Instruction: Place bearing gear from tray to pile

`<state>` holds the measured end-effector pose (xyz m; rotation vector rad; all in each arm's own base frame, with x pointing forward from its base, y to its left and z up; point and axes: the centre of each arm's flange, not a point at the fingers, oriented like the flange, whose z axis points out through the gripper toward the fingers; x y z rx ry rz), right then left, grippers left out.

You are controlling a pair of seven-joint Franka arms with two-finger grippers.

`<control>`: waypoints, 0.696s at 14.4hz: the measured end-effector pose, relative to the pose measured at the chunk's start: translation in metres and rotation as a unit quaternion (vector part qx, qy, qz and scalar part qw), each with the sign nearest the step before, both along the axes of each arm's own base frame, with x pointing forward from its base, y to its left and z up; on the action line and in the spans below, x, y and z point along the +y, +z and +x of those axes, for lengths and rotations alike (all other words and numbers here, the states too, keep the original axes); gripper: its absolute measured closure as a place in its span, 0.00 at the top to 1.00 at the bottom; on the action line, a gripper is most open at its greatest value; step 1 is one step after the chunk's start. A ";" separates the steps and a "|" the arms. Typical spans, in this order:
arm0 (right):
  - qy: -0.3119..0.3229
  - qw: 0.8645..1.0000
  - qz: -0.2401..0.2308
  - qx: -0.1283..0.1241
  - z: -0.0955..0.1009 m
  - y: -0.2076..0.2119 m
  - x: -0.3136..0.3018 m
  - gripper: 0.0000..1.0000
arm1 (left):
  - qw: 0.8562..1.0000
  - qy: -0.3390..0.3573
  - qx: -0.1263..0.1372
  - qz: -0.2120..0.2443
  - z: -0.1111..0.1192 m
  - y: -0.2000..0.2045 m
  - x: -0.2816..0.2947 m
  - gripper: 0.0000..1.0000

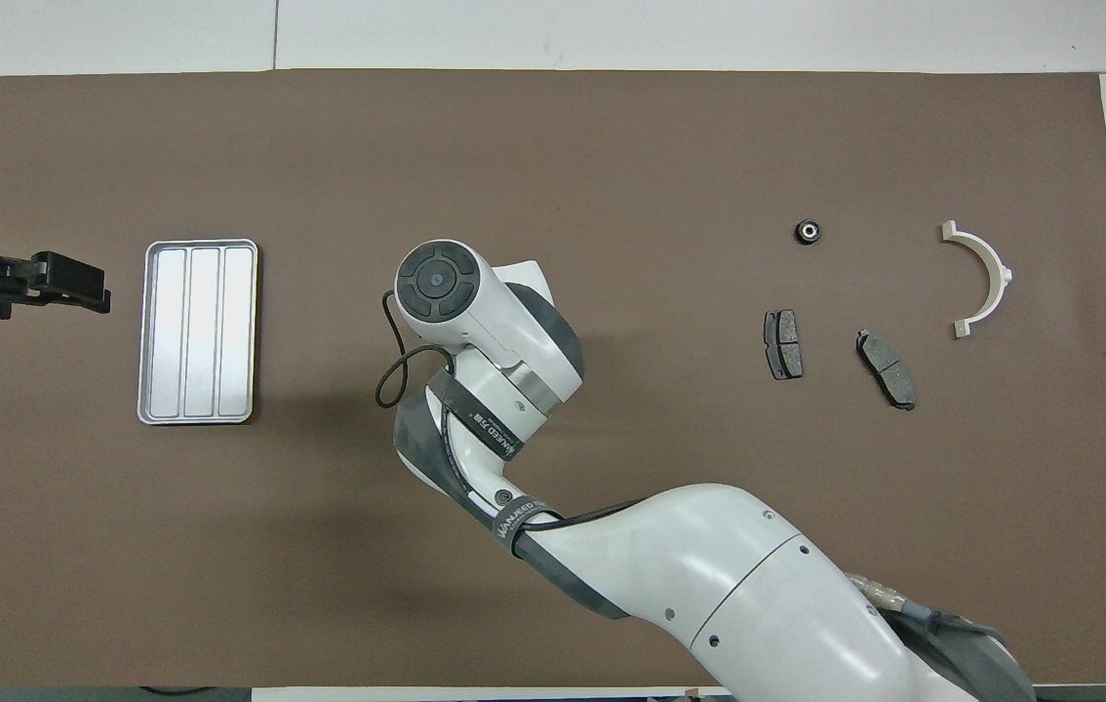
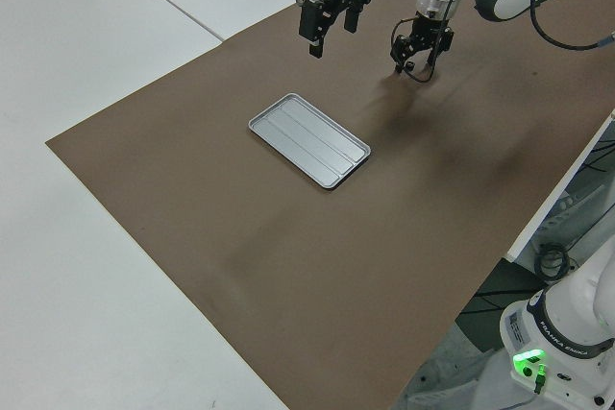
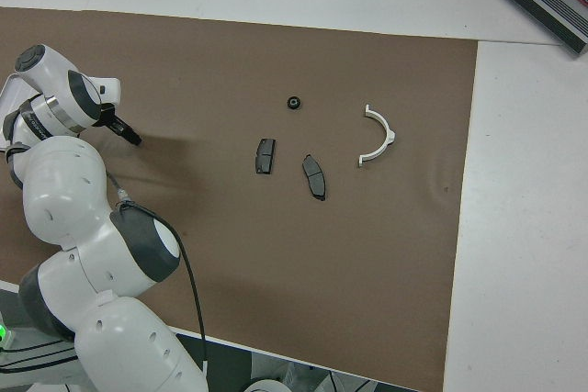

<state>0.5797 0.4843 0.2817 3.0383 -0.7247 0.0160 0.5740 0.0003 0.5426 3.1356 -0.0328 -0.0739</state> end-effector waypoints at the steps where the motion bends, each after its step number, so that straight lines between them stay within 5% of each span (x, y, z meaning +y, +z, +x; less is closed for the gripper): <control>1: 0.000 1.000 0.001 -0.001 0.000 0.001 0.000 0.80 | 1.000 0.000 0.001 0.000 0.000 -0.001 0.000 1.00; 5: -0.002 1.000 0.003 -0.004 0.002 0.004 0.001 0.61 | 1.000 0.000 0.003 0.000 -0.001 -0.002 0.000 1.00; 7: -0.003 1.000 0.005 -0.006 0.003 0.006 0.001 0.44 | 1.000 0.000 0.003 0.000 -0.001 -0.002 0.000 1.00; 10: -0.004 1.000 0.005 -0.006 0.003 0.007 0.000 0.36 | 1.000 -0.001 0.004 0.000 -0.001 -0.002 -0.001 1.00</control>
